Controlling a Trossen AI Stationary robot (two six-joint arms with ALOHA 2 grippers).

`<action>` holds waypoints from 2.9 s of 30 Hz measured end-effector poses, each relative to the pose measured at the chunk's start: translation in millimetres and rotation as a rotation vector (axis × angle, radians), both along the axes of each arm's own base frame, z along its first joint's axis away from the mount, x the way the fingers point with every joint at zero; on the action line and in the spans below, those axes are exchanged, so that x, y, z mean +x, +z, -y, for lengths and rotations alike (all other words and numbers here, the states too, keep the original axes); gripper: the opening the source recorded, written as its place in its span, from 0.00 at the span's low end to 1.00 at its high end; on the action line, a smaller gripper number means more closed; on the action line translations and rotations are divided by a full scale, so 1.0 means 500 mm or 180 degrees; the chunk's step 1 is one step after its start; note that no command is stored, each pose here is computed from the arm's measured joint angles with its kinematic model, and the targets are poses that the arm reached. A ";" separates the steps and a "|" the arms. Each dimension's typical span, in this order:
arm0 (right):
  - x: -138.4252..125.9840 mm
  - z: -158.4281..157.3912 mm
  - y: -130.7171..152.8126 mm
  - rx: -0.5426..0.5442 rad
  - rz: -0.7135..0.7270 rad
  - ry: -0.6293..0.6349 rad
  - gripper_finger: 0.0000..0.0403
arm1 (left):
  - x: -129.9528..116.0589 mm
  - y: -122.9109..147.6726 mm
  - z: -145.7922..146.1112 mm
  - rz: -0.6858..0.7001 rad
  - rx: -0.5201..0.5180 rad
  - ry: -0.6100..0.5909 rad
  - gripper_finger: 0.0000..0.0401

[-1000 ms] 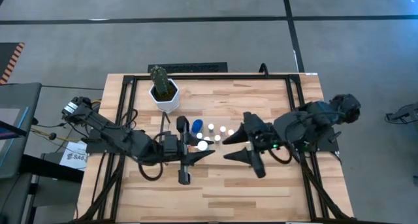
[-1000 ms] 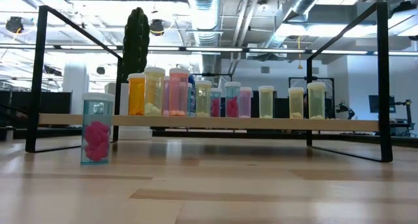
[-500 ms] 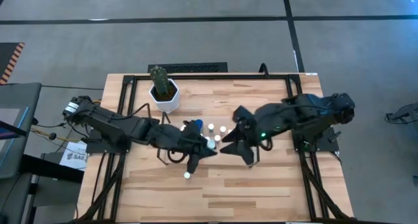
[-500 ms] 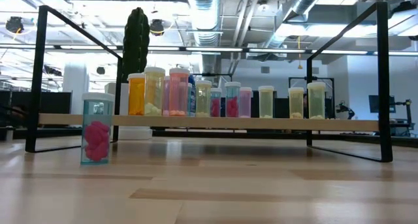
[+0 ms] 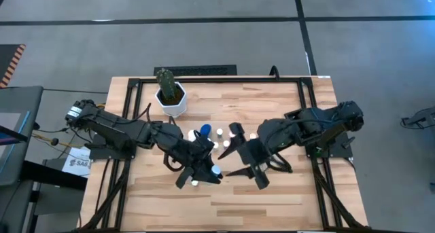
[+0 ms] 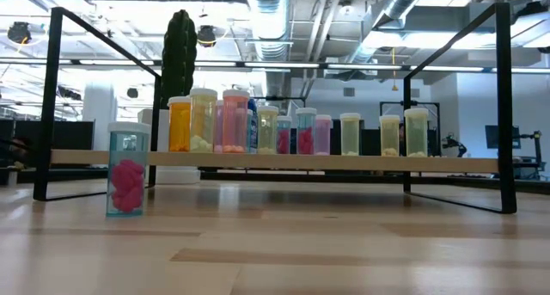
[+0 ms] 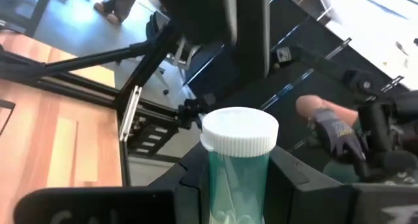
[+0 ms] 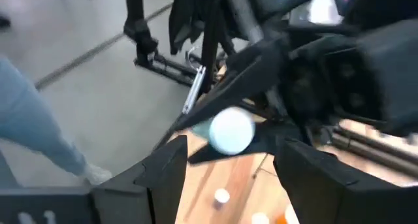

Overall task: Pick and place medicine bottles onto shelf by color
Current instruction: Put the blue pill bottle on the shelf

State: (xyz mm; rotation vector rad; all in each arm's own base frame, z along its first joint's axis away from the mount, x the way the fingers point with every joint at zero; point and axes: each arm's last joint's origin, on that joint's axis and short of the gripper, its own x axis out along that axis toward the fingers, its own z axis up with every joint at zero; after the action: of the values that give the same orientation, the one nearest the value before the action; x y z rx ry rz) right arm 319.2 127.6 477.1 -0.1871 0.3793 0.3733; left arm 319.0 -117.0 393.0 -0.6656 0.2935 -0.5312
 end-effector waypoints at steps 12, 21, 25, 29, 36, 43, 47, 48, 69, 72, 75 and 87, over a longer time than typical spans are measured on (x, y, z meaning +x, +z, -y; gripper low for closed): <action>0.028 -0.007 -0.014 -0.0297 0.0160 0.0129 0.63 | 0.000 0.004 0.001 0.0004 -0.0110 -0.0070 0.18; 0.033 -0.002 -0.004 -0.0175 0.0301 0.0234 0.63 | 0.000 0.008 0.002 0.0075 -0.0140 -0.0098 0.18; 0.039 -0.005 -0.016 -0.0172 0.0275 0.0254 0.63 | -0.001 0.012 0.002 0.0134 -0.0164 -0.0170 0.18; 0.044 -0.011 -0.020 -0.0115 0.0332 0.0349 0.63 | -0.001 0.012 0.003 0.0113 -0.0174 -0.0230 0.18; 0.045 -0.012 -0.015 -0.0074 0.0415 0.0385 0.63 | -0.001 0.011 0.002 0.0086 -0.0183 -0.0237 0.18; 0.045 -0.012 -0.015 -0.0085 0.0417 0.0400 0.63 | -0.001 0.010 0.000 0.0031 -0.0244 -0.0237 0.18; 0.044 -0.013 -0.015 -0.0135 0.0437 0.0446 0.63 | -0.001 0.011 0.001 0.0020 -0.0270 -0.0331 0.18; 0.044 -0.014 -0.015 -0.0120 0.0432 0.0488 0.63 | -0.002 0.011 0.000 0.0012 -0.0287 -0.0381 0.18; 0.077 -0.026 -0.044 -0.0189 0.0392 0.0528 0.58 | -0.003 -0.002 -0.004 -0.0291 -0.0331 -0.0570 0.18; 0.077 -0.026 -0.044 -0.0184 0.0387 0.0526 0.53 | -0.003 -0.003 -0.004 -0.0283 -0.0317 -0.0571 0.18; 0.077 -0.026 -0.045 -0.0185 0.0381 0.0524 0.48 | -0.003 -0.003 -0.004 -0.0282 -0.0316 -0.0572 0.19; 0.076 -0.027 -0.046 -0.0184 0.0358 0.0526 0.42 | -0.003 -0.003 -0.004 -0.0293 -0.0315 -0.0571 0.20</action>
State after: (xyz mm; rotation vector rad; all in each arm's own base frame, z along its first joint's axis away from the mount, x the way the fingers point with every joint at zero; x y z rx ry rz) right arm 357.2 141.3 454.2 -0.2957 0.2644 0.5124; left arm 317.5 -114.8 391.5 -0.7650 0.4181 -0.6910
